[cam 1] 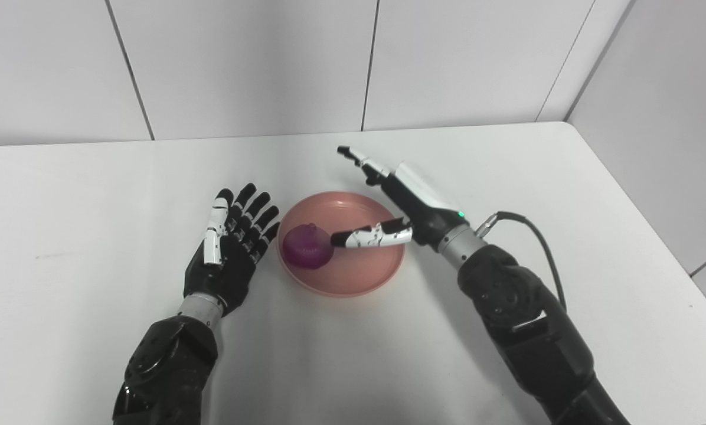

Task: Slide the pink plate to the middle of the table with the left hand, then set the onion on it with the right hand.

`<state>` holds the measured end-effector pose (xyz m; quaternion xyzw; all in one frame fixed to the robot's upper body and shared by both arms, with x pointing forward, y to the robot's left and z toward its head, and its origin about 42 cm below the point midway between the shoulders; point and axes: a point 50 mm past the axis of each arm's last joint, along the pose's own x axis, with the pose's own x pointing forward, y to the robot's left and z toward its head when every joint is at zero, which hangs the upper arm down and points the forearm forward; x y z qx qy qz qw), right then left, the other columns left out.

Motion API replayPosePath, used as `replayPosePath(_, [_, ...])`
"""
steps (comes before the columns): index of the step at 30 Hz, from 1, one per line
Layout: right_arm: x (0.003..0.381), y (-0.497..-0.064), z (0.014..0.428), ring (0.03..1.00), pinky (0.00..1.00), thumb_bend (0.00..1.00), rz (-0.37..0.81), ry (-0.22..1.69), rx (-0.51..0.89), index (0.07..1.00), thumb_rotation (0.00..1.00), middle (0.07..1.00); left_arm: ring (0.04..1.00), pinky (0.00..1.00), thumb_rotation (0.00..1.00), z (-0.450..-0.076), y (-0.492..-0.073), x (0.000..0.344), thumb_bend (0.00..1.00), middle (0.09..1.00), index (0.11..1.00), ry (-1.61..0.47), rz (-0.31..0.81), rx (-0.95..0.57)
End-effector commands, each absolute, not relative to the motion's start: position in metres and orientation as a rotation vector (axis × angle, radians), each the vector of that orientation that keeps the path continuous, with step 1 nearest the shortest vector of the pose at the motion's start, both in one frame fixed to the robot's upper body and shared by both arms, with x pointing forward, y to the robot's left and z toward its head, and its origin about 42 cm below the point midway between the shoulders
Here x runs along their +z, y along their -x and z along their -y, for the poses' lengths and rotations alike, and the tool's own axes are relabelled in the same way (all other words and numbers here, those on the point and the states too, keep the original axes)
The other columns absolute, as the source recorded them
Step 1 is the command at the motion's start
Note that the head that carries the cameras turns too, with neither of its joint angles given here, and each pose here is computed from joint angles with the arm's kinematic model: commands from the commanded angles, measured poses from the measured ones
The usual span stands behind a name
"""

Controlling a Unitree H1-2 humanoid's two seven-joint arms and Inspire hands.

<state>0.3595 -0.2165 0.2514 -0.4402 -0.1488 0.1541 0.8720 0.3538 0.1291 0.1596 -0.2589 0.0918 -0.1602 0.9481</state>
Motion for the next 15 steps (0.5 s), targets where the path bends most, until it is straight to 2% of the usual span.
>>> replayPosePath(1, [0.279, -0.359, 0.219, 0.938, 0.81, 1.00, 0.418, 0.901, 0.287, 0.981, 0.58, 0.965, 0.949, 0.93, 1.00, -0.129, -0.355, 0.163, 0.44, 0.960, 0.950, 0.528, -0.181, -0.333])
replayPosePath(2, [0.283, -0.359, 0.221, 0.932, 0.80, 1.00, 0.435, 0.879, 0.271, 0.977, 0.57, 0.963, 0.950, 0.93, 1.00, -0.129, -0.354, 0.163, 0.43, 0.960, 0.949, 0.528, -0.181, -0.332])
replayPosePath(4, [0.288, -0.359, 0.225, 0.842, 0.70, 1.00, 0.460, 0.859, 0.241, 0.964, 0.56, 0.958, 0.950, 0.93, 1.00, -0.129, -0.354, 0.163, 0.43, 0.961, 0.949, 0.528, -0.181, -0.332])
replayPosePath(5, [0.292, -0.359, 0.228, 0.836, 0.70, 1.00, 0.480, 0.854, 0.218, 0.963, 0.56, 0.958, 0.950, 0.93, 1.00, -0.129, -0.355, 0.163, 0.43, 0.961, 0.949, 0.527, -0.181, -0.333])
replayPosePath(8, [0.298, -0.359, 0.234, 0.887, 0.81, 1.00, 0.509, 0.846, 0.169, 0.951, 0.58, 0.936, 0.954, 0.93, 1.00, -0.129, -0.355, 0.163, 0.44, 0.964, 0.950, 0.524, -0.183, -0.333])
replayPosePath(15, [0.306, -0.359, 0.251, 0.911, 0.84, 1.00, 0.478, 0.831, 0.036, 0.962, 0.68, 0.938, 0.955, 0.94, 1.00, -0.130, -0.355, 0.162, 0.44, 0.965, 0.951, 0.522, -0.183, -0.332])
